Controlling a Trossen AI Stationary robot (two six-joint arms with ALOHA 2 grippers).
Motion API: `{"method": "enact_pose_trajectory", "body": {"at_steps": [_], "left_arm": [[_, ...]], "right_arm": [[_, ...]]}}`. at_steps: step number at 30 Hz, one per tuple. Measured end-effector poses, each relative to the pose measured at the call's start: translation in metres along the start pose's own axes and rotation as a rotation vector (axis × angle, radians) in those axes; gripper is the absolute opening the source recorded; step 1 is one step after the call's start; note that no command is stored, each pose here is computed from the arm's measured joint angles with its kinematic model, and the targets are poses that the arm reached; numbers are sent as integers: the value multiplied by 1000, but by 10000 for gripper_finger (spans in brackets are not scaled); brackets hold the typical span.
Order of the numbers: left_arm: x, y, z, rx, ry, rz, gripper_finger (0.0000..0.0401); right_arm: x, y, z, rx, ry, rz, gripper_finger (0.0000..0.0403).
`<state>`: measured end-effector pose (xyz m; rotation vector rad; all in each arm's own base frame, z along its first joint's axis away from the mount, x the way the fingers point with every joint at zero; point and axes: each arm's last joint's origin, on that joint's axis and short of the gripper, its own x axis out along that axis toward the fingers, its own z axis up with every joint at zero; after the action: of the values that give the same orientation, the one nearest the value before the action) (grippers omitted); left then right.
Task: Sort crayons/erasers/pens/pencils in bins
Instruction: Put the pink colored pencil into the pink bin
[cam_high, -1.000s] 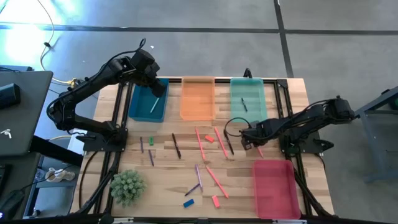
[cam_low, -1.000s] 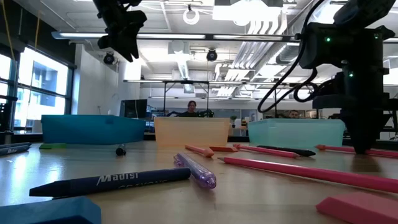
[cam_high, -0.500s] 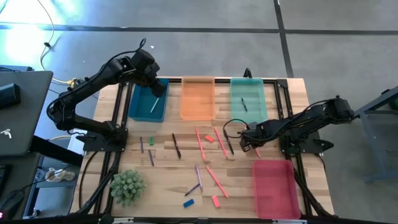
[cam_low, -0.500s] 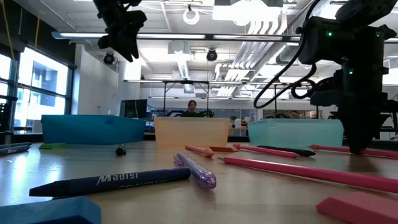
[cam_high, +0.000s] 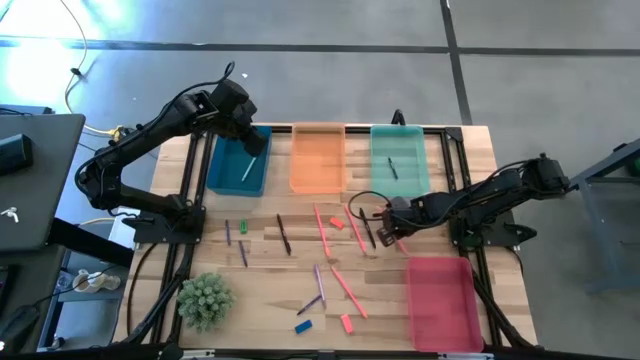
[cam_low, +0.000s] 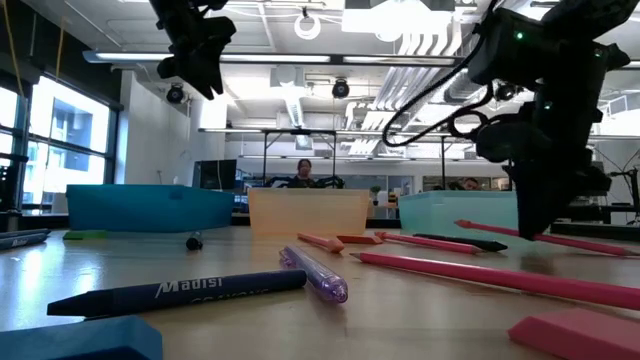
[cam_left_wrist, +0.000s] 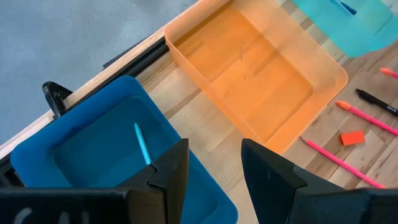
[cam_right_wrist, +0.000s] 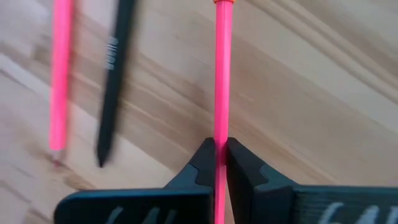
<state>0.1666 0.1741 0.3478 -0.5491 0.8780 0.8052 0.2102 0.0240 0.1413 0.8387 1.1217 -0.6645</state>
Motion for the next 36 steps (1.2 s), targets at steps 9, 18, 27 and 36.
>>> {"method": "enact_pose_trajectory", "body": {"at_steps": [9,18,27,36], "left_arm": [[0,0,0,0,0,0,138],[0,0,0,16,0,0,138],[0,0,0,34,0,0,138],[0,0,0,33,0,0,138]], "right_arm": [[-1,10,5,-26,-70,96,1],[-5,28,13,-58,-196,260,1],[-23,39,8,-84,-250,401,1],[-60,35,-1,-76,-340,497,1]]}}
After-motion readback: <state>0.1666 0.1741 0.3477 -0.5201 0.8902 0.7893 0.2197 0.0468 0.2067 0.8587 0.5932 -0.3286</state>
